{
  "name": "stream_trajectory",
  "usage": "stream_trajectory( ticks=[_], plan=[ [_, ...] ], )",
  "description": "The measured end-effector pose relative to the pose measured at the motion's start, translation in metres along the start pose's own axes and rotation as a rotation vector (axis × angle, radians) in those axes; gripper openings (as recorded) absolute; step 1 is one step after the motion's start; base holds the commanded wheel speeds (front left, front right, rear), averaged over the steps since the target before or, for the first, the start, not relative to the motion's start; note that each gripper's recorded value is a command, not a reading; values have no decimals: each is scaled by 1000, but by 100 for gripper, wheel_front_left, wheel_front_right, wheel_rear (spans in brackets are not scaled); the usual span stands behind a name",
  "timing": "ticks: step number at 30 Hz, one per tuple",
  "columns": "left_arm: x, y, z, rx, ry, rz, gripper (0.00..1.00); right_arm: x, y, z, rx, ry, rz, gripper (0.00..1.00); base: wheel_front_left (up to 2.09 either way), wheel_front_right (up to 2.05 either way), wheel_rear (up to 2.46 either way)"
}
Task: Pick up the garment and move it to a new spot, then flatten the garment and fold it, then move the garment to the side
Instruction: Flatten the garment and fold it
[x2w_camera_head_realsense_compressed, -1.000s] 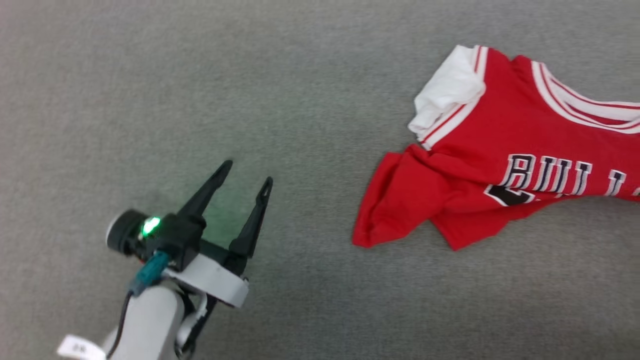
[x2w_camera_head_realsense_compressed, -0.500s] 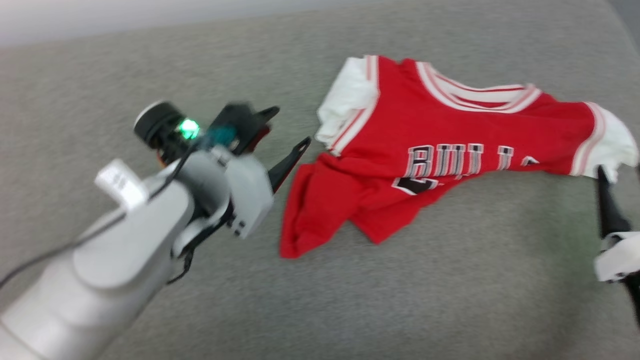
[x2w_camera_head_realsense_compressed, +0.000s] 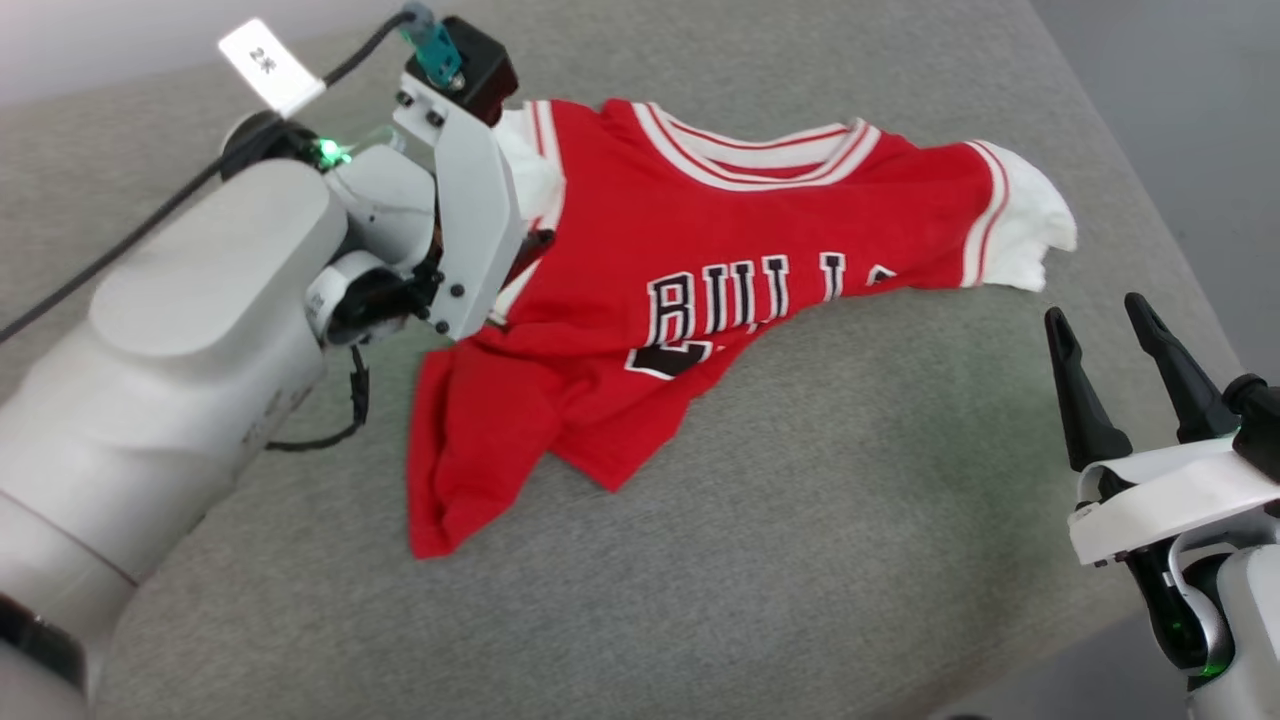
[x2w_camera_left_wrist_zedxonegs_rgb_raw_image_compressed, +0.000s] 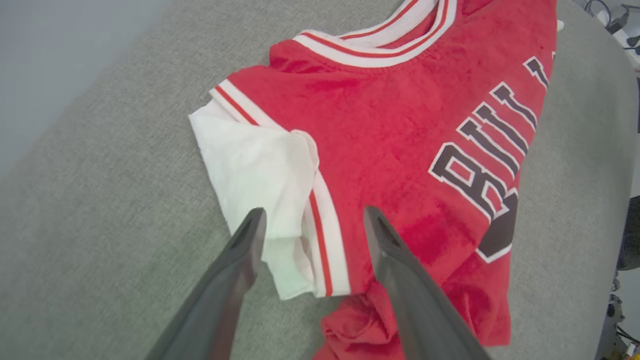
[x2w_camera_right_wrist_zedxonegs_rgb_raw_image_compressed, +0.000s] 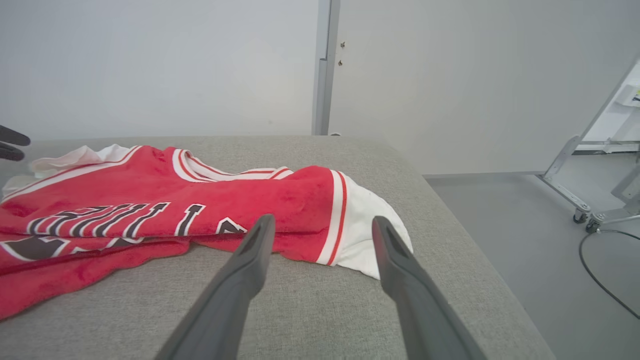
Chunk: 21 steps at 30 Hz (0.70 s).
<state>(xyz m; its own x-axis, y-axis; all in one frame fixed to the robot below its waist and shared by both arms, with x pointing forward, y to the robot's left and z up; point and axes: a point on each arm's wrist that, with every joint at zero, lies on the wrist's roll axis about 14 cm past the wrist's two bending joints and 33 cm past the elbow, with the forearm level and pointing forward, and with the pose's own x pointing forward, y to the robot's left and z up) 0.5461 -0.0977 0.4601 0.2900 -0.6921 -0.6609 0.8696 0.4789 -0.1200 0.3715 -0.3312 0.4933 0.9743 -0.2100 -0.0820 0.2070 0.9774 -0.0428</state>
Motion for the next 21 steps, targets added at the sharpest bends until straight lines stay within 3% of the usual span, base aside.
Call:
stream_trajectory(
  ticks=[9,10,11,14,18,21],
  plan=[
    [28,16,-12,23,46,27,100,-3,-4,-5,-8,15,-20,100,0,0,0],
    [30,17,-13,13,46,27,85,-3,-3,-6,-9,17,-19,100,0,0,0],
    [32,18,-14,2,46,26,43,-2,-3,-6,-10,17,-17,100,0,0,0],
    [33,22,-15,-17,37,29,0,2,-1,-3,-13,6,-10,100,0,0,0],
    [30,28,-12,-86,0,35,0,6,-1,-1,-16,-1,-7,100,0,0,0],
    [20,39,-6,-207,-51,45,0,8,1,-2,-16,0,2,100,0,0,0]
  ],
)
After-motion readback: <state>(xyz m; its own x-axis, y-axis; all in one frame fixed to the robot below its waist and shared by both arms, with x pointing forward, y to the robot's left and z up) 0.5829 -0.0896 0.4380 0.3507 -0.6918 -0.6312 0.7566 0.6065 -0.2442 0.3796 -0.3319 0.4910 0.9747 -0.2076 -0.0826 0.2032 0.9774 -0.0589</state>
